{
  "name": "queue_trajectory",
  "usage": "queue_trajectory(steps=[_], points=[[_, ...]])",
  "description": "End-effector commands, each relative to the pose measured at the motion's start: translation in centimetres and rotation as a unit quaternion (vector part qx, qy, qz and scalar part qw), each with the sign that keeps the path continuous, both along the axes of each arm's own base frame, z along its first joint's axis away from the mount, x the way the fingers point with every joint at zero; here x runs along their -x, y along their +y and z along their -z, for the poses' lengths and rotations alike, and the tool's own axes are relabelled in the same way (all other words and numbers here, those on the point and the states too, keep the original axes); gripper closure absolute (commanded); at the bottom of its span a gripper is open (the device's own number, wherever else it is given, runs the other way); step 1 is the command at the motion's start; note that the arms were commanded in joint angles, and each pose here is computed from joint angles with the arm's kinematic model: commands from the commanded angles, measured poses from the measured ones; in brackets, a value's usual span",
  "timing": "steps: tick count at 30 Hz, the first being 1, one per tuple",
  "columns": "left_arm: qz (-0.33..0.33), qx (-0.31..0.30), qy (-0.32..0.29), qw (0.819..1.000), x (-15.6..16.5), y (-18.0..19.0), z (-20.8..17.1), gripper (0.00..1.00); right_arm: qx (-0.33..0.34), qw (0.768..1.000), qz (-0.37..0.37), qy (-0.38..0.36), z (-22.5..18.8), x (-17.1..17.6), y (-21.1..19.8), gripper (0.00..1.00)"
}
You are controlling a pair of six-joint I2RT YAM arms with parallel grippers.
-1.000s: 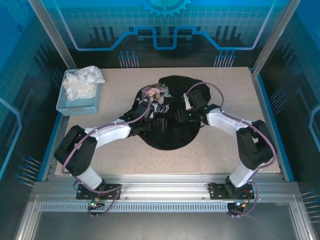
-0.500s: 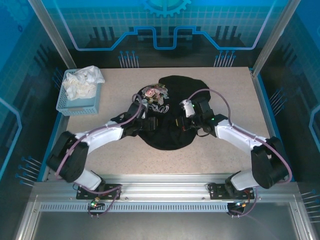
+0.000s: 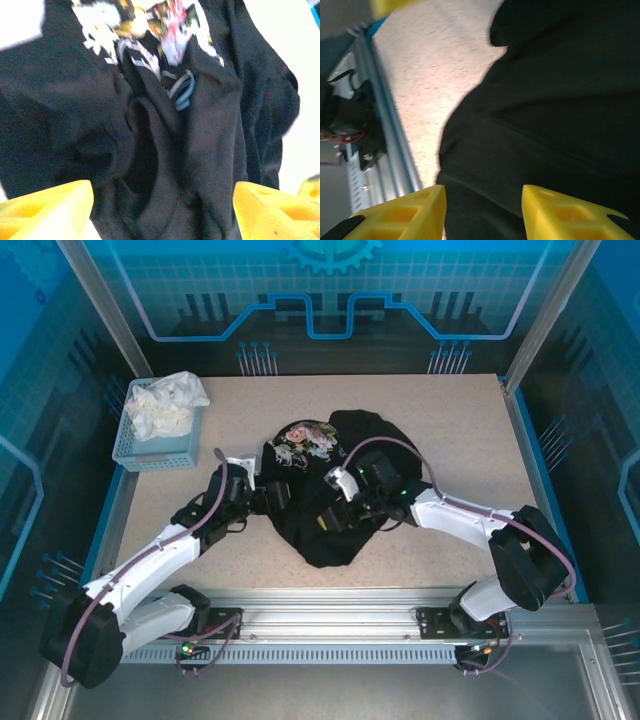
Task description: Fold the inside-out t-shirt
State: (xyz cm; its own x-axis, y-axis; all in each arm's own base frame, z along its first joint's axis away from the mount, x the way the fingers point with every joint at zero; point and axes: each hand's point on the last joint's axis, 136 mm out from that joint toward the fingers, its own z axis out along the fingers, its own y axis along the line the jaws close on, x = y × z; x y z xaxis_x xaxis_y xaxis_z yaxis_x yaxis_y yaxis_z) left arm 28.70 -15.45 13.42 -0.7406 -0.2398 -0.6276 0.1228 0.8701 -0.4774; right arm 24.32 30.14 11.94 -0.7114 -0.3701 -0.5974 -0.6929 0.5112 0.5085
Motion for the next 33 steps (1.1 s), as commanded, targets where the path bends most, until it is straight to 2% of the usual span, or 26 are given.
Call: queue_trajectory(steps=[1,4,7,12,13,14,17,22,26,33], points=[[0.068,0.056,0.045,0.995,2.2,-3.0,1.1,0.25,0.027,0.999,0.032,-0.001,-0.1,-0.8,-1.7,0.54],[0.042,0.01,0.084,0.996,2.8,-1.6,2.9,0.24,0.062,0.998,-0.016,-0.021,0.7,2.1,-0.2,0.46],[-0.001,-0.024,0.077,0.997,2.4,0.4,3.3,0.23,0.095,0.994,-0.043,-0.041,2.1,4.3,1.9,0.36],[-0.041,-0.038,0.058,0.997,1.9,2.4,2.4,0.23,0.129,0.99,-0.025,-0.052,5.0,5.0,4.1,0.35],[-0.043,-0.037,0.055,0.997,2.0,2.5,2.3,0.23,0.136,0.989,-0.02,-0.06,5.3,4.8,4.3,0.38],[-0.042,-0.037,0.054,0.997,2.1,2.6,2.2,0.23,0.132,0.989,-0.013,-0.071,4.7,4.1,4.7,0.46],[-0.035,-0.024,0.055,0.998,2.6,2.3,2.0,0.23,0.123,0.988,0.001,-0.09,3.1,3.1,4.4,0.78],[0.027,0.02,0.027,0.999,3.4,-0.2,1.1,0.24,0.064,0.994,0.016,-0.081,0.0,2.4,2.1,1.0],[0.08,0.036,-0.013,0.996,3.9,-2.6,0.2,0.25,0.014,0.997,0.043,-0.059,-2.0,1.3,-0.3,1.0],[0.174,0.01,-0.069,0.982,4.6,-6.4,-0.4,0.25,-0.021,0.995,0.09,-0.026,-3.4,-0.8,-4.1,1.0]])
